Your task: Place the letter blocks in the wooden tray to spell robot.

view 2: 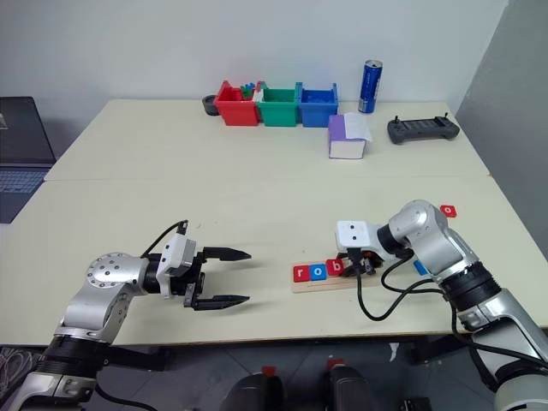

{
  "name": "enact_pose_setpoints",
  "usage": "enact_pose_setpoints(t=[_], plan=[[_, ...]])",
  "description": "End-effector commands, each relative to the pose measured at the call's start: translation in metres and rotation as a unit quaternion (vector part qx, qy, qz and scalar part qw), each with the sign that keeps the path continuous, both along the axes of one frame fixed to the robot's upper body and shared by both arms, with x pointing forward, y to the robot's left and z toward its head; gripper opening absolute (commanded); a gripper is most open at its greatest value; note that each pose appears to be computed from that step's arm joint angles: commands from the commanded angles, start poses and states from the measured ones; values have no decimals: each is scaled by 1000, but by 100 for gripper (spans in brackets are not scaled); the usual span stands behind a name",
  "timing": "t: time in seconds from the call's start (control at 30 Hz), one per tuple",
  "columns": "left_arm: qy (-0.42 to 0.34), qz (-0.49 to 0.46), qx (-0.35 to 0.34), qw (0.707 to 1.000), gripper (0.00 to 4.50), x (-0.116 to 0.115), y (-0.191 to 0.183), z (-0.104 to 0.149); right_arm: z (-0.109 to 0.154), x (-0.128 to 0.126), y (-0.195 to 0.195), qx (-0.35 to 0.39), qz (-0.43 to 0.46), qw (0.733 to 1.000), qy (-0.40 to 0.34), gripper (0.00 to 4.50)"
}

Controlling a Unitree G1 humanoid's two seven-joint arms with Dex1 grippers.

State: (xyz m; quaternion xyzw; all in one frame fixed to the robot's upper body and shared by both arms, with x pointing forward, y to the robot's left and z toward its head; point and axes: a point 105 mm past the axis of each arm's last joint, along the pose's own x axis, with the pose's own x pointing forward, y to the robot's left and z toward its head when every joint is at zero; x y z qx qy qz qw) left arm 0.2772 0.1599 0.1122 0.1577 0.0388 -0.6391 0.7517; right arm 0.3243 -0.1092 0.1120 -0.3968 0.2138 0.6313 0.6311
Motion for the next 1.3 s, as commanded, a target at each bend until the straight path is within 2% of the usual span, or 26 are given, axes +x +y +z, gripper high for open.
enact_pose_setpoints(t=[0.03, 0.57, 1.0, 1.3], plan=[[-18, -5, 2, 1000, 450, 0, -2, 5, 9, 4, 3, -6, 12, 1000, -24, 147], [-22, 7, 4, 1000, 450, 4, 2, 7, 14, 1, 3, -15, 29, 999, -26, 147], [-24, 11, 5, 1000, 450, 5, 3, 7, 18, 0, 0, -68, 25, 996, -45, 147], [-24, 12, 2, 1000, 450, 7, 3, 5, 26, -5, 15, -87, 16, 995, -45, 147]])
